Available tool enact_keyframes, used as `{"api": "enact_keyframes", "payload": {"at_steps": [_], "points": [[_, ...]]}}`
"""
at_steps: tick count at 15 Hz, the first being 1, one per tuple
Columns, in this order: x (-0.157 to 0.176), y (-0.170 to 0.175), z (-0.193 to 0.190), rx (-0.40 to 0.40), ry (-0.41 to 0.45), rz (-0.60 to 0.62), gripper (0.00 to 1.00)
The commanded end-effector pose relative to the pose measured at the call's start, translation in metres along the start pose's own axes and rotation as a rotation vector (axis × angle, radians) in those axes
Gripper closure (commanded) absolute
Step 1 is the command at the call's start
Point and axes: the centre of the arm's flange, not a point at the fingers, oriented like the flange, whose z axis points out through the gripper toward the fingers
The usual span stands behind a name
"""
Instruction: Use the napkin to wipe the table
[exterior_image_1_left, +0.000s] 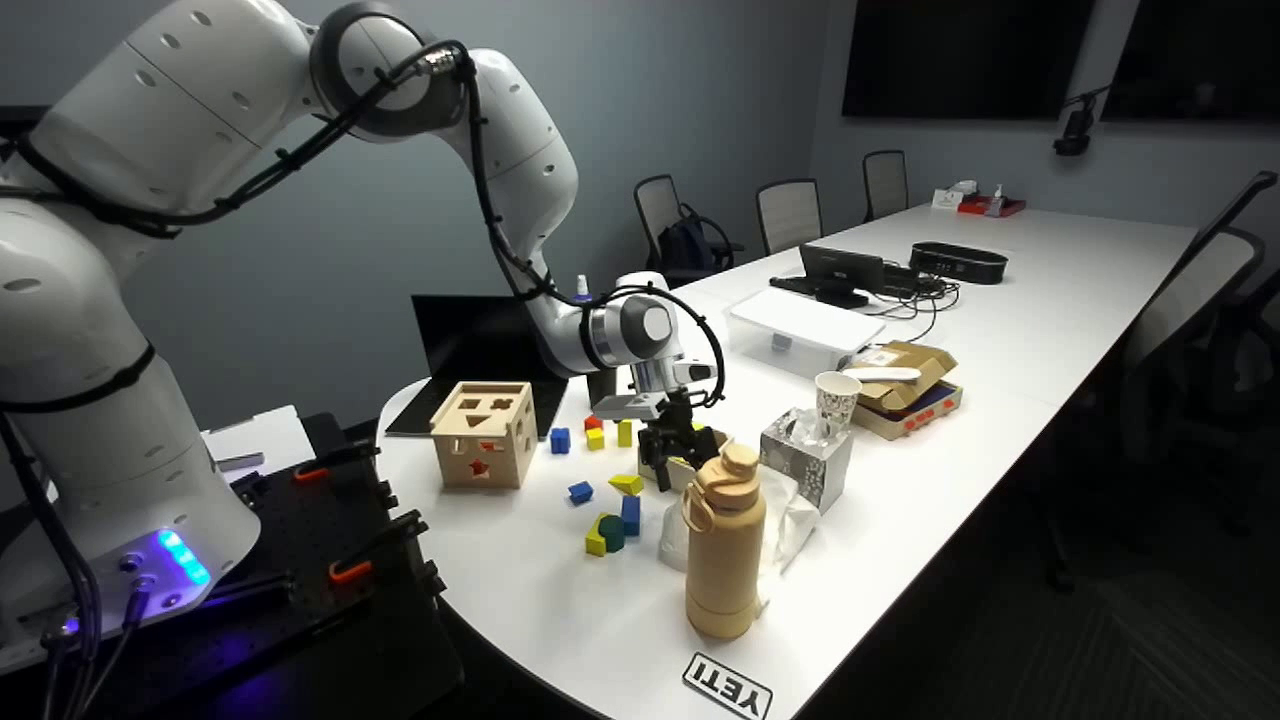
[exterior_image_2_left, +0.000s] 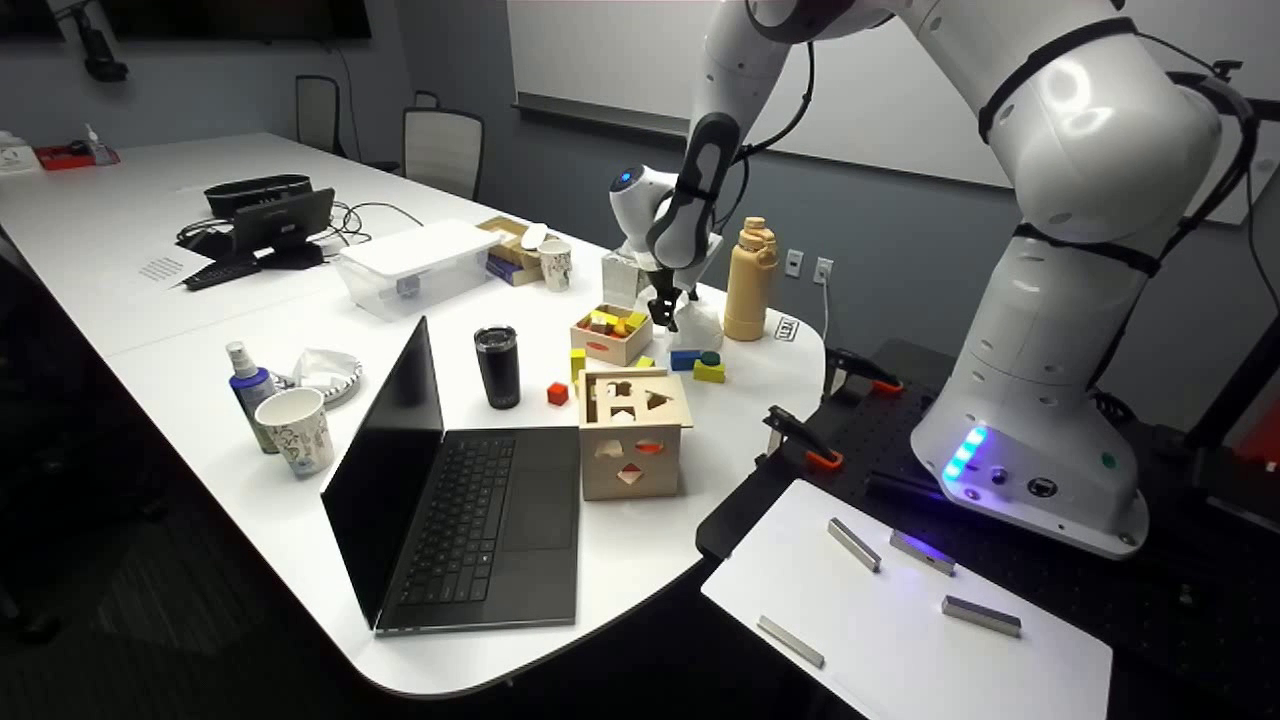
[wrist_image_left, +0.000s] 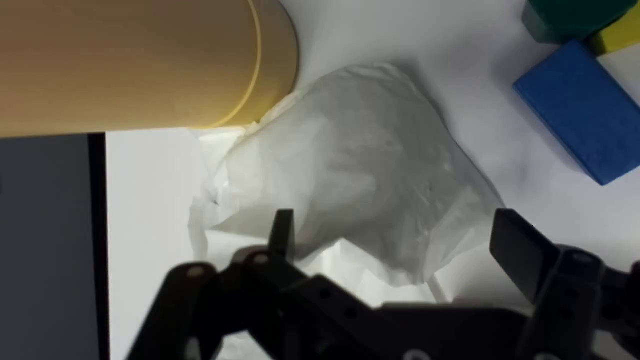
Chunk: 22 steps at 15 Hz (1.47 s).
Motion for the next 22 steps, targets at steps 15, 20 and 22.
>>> {"api": "enact_keyframes", "payload": {"at_steps": [15, 20, 22], "points": [[0.030, -0.009, 0.042, -0.072, -0.185, -0.009, 0.93], [0.022, -0.005, 0.022, -0.088, -0.243, 0.018, 0.99], [0.016, -0.003, 0.009, -0.096, -0.274, 0.024, 0.99]]}}
